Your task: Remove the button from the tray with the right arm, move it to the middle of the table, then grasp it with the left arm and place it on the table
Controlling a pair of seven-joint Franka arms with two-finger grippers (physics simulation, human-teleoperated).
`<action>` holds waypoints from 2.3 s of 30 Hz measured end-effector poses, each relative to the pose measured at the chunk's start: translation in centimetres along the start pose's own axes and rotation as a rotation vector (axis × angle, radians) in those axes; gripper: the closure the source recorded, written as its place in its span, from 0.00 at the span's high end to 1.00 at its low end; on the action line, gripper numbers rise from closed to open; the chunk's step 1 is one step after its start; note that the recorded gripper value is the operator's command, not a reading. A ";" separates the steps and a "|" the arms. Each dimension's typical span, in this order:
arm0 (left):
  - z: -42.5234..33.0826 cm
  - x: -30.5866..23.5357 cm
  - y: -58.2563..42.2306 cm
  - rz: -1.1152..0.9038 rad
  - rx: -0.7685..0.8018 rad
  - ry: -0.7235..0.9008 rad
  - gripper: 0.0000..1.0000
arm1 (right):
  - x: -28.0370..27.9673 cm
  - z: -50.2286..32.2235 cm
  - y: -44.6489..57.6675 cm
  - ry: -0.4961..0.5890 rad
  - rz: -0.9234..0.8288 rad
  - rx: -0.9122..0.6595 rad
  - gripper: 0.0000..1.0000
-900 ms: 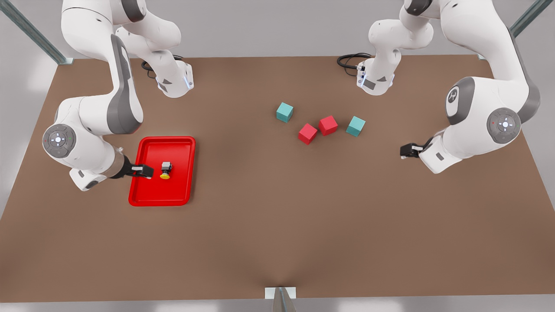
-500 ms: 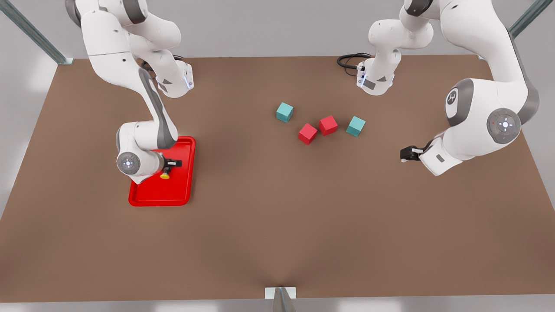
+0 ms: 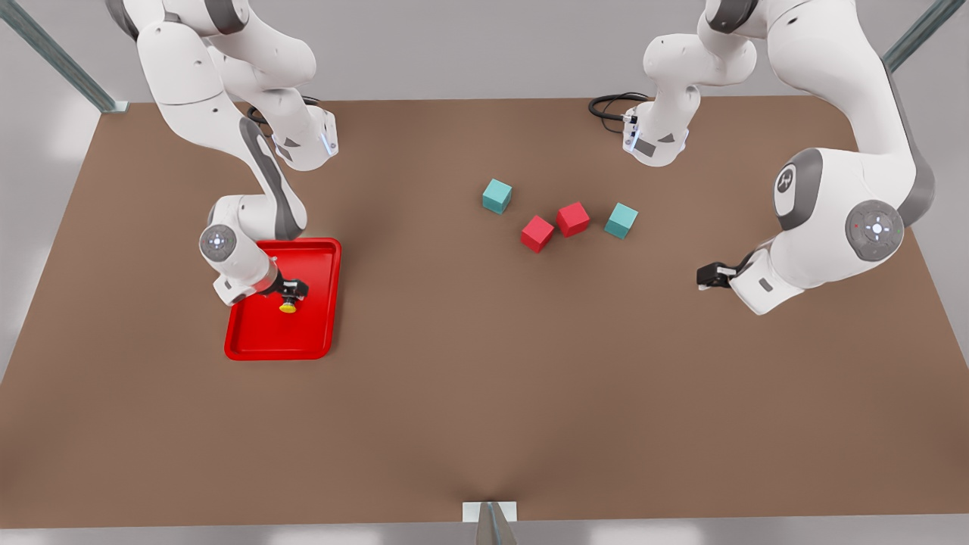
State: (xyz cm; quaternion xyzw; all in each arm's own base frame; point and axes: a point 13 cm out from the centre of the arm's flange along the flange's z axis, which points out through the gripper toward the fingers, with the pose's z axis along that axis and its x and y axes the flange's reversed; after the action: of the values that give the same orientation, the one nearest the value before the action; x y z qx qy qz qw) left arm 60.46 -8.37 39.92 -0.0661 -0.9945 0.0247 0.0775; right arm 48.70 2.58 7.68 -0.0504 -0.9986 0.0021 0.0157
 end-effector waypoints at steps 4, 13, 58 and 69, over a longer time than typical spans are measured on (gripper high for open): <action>0.4 -0.1 0.1 -0.001 0.000 0.005 1.00 | -0.2 0.3 -0.1 -0.034 -0.006 -0.004 1.00; 0.8 -0.3 0.1 0.000 0.001 0.010 1.00 | 2.0 2.2 -0.9 -0.013 -0.009 0.000 1.00; 1.4 -0.7 0.1 0.000 0.003 0.011 1.00 | -2.7 -6.9 26.6 -0.070 -0.347 -0.101 0.42; 1.5 -0.8 0.1 -0.001 0.003 0.012 1.00 | -2.5 -6.8 51.3 -0.073 -0.238 -0.233 0.42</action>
State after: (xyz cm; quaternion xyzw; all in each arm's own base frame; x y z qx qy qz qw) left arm 61.02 -8.40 38.27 -0.0658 -0.9940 0.0258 0.0836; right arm 56.60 53.35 14.08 0.0670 -0.9909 -0.1139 -0.0265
